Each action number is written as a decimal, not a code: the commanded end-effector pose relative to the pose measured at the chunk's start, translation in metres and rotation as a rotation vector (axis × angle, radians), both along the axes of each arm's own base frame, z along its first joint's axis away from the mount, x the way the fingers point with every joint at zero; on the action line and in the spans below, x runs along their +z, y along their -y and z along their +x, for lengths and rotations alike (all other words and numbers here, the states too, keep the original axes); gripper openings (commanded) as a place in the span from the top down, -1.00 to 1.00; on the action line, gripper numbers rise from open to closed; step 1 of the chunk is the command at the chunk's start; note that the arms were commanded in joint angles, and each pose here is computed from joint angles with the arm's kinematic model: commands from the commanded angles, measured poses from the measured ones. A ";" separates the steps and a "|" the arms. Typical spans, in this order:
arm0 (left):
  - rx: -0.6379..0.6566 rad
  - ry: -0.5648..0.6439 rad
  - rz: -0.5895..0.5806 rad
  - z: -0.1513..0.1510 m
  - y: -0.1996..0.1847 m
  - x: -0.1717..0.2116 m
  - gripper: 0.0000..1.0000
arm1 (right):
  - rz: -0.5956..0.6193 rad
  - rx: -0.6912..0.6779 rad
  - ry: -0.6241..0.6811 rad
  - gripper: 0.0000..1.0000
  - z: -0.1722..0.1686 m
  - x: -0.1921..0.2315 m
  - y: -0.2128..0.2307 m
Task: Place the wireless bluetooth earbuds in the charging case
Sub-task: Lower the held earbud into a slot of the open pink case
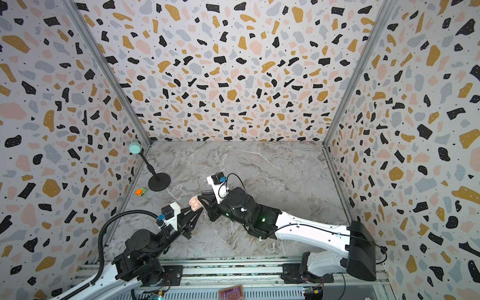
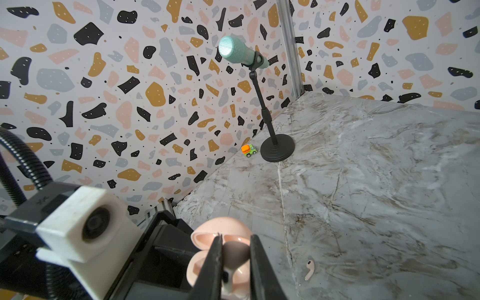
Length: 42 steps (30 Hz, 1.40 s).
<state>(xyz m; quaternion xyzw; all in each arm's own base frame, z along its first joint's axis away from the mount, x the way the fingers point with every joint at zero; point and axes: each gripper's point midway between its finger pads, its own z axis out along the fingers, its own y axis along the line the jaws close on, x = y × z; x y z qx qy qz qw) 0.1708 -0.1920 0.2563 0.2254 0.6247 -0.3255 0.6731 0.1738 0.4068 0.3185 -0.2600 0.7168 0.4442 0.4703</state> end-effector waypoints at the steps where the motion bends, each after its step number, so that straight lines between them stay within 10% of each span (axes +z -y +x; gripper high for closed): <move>1: 0.000 0.049 -0.071 -0.002 -0.004 0.022 1.00 | 0.017 -0.006 0.024 0.63 0.000 0.006 0.000; 42: 0.013 0.046 -0.082 -0.001 -0.008 0.023 1.00 | -0.010 -0.008 0.023 0.53 -0.006 -0.006 -0.004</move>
